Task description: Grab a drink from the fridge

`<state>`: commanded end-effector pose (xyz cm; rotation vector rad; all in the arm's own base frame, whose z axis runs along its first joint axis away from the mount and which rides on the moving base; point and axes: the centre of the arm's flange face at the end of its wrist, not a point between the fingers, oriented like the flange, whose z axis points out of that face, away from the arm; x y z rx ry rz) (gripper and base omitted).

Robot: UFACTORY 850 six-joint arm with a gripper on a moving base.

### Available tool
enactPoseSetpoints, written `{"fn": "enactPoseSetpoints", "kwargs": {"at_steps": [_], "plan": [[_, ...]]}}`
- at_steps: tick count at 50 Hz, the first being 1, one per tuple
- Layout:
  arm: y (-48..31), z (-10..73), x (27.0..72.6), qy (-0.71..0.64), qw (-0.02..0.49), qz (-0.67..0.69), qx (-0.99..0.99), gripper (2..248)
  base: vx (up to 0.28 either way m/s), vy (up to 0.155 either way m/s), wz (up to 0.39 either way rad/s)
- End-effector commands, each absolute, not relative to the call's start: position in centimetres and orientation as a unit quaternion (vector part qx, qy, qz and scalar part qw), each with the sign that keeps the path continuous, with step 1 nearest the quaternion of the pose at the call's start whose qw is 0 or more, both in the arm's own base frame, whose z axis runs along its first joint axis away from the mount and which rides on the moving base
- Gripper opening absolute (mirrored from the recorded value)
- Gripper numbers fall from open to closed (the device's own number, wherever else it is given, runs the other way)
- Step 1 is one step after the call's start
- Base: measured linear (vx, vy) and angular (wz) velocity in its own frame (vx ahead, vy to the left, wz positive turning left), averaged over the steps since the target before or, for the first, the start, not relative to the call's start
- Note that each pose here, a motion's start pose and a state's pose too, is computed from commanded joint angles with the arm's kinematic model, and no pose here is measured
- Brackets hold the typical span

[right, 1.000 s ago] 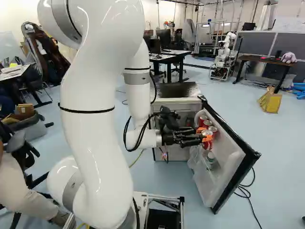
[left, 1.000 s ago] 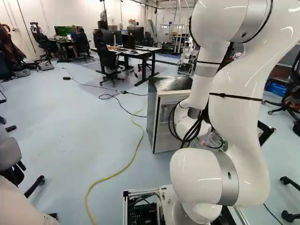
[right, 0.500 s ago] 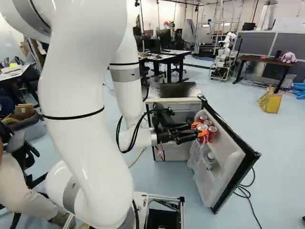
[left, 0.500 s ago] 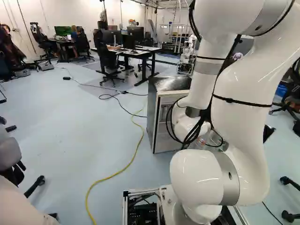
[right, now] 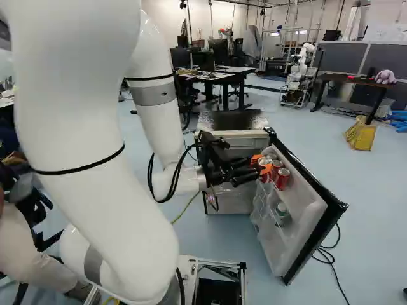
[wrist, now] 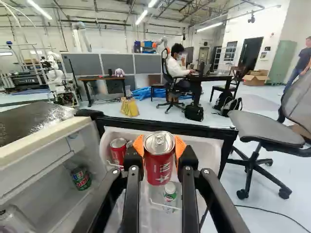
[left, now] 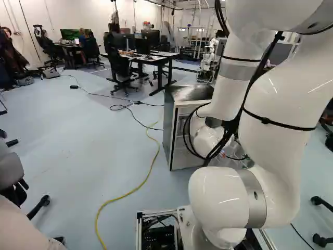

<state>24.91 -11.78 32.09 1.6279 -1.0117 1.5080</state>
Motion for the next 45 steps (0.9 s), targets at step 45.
{"fn": "enactPoseSetpoints", "kwargs": {"at_steps": [45], "plan": [[-10.0,35.3,26.7,-0.343,0.234,0.624,0.662,83,0.000,0.000,0.000]]}}
